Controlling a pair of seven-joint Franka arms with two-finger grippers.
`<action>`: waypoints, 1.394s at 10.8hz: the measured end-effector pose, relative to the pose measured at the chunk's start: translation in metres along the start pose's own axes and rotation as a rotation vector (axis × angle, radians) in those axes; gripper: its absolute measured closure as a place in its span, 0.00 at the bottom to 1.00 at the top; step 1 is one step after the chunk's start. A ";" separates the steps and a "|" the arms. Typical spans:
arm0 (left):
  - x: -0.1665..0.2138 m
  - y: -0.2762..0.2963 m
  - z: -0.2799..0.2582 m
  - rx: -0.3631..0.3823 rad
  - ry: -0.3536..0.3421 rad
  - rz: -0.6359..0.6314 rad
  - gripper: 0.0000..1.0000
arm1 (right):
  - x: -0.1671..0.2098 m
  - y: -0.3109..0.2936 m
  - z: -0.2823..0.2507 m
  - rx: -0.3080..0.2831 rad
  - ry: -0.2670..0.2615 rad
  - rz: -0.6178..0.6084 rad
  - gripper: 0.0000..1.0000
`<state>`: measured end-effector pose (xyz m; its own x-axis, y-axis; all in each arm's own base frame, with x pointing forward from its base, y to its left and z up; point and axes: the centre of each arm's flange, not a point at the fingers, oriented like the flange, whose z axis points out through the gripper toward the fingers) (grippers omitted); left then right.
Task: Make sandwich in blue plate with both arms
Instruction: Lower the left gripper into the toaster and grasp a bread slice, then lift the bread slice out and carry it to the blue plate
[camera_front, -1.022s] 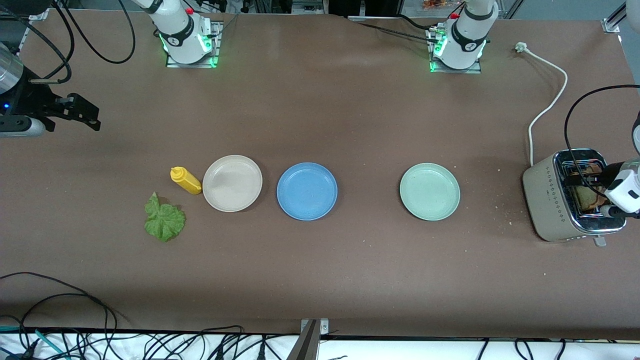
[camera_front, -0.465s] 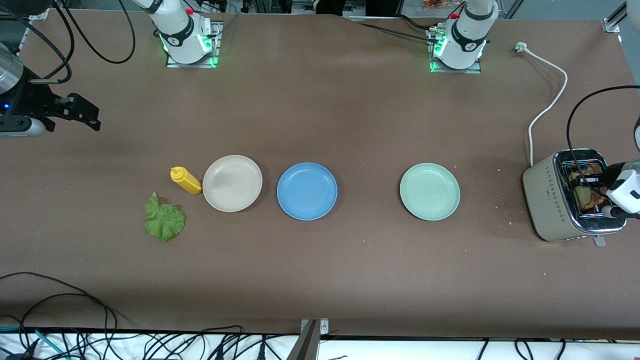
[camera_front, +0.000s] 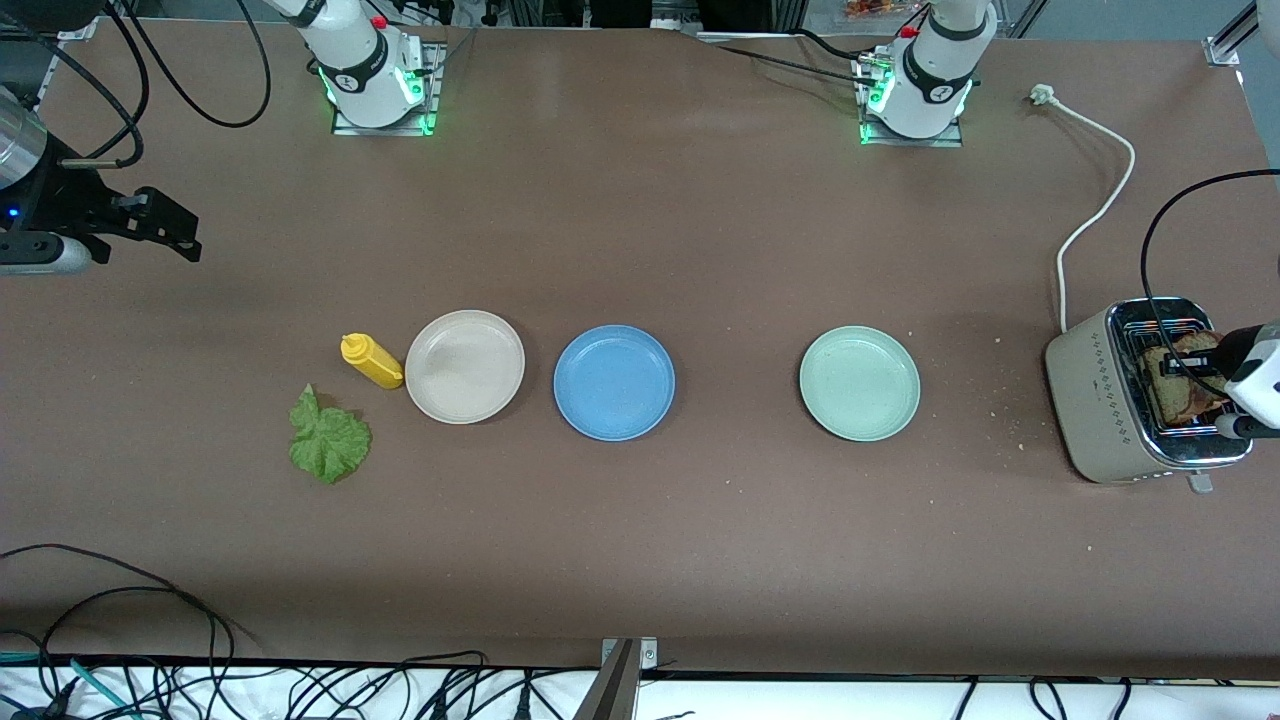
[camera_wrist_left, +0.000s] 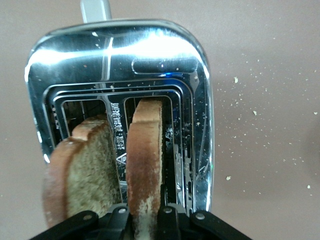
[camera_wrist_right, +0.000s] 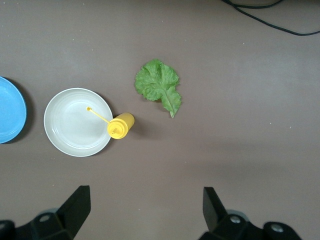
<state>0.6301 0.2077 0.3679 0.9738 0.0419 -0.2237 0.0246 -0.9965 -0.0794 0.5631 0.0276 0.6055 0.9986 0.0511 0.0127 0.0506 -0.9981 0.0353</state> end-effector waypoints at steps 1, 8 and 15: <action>-0.001 0.001 -0.013 -0.001 -0.009 0.000 0.86 | 0.000 0.000 0.000 0.000 0.000 0.000 0.00; -0.021 0.051 -0.118 -0.032 -0.068 0.049 0.89 | 0.000 0.000 0.000 0.000 0.000 0.001 0.00; -0.042 0.268 -0.162 -0.230 -0.172 -0.230 0.89 | 0.000 0.000 0.000 0.000 0.000 0.001 0.00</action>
<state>0.6323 -0.0730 0.5138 0.8851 0.2588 -0.3868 0.3079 -0.9489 0.0695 0.5635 0.0272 0.6054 0.9987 0.0503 0.0127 0.0498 -0.9981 0.0352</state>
